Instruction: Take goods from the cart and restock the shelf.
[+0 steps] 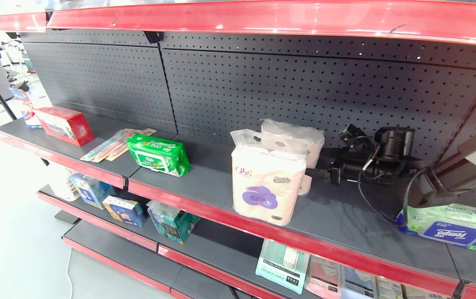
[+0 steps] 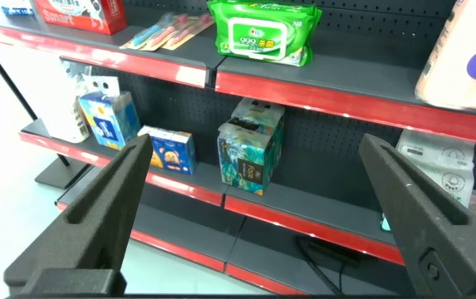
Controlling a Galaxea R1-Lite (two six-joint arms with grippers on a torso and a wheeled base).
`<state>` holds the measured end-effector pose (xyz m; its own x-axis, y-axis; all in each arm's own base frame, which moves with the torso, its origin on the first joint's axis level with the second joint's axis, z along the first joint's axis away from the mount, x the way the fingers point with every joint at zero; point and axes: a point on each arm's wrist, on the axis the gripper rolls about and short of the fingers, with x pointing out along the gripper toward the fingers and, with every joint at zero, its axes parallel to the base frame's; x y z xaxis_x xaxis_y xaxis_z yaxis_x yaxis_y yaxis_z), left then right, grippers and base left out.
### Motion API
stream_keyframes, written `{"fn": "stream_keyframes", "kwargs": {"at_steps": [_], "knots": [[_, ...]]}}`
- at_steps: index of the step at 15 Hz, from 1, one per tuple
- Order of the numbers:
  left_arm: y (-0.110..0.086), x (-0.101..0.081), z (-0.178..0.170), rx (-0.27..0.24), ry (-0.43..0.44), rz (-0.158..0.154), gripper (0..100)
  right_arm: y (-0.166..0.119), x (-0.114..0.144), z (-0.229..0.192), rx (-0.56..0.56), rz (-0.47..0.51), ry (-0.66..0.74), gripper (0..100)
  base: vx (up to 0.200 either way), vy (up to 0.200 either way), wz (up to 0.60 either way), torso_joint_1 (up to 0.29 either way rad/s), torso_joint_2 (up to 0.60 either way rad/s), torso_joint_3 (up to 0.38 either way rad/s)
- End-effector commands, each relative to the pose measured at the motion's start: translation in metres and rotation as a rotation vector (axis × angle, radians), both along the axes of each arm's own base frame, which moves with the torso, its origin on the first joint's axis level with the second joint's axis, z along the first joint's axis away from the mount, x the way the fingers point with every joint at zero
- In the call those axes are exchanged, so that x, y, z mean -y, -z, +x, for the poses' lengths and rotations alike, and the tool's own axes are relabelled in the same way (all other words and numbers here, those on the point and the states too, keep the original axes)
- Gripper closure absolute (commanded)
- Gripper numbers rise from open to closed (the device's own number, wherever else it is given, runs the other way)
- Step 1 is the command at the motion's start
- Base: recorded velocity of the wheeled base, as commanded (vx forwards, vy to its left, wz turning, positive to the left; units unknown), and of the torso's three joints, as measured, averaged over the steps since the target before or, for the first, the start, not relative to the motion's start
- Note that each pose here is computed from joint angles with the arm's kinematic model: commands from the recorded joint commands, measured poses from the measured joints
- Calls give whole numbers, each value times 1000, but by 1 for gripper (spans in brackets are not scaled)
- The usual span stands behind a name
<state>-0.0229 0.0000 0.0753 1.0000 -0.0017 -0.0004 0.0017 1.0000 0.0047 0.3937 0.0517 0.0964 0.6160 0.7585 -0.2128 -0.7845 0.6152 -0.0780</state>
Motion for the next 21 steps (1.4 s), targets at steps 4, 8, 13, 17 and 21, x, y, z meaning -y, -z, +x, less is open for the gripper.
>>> {"fn": "stream_keyframes", "kwargs": {"at_steps": [4, 8, 13, 17, 21], "knots": [[0, 0, 0, -1, 0, 0, 0, -26, 21, -35, 19, 1, 43, 0, 0, 0, 0, 0, 0, 0], [0, 0, 0, -1, 0, 0, 0, -38, 35, -69, 18, -1, 79, 0, 0, 0, 0, 0, 0, 0], [0, 0, 0, -1, 0, 0, 0, -51, 48, -112, 24, 0, 134, 0, 0, 0, 0, 0, 0, 0], [0, 0, 0, -1, 0, 0, 0, -63, 59, -152, 32, 9, 240, 0, 0, 0, 0, 0, 0, 0], [0, 0, 0, -1, 0, 0, 0, -68, 58, -224, -5, 51, 591, 0, 0, 0, 0, 0, 0, 0]]}}
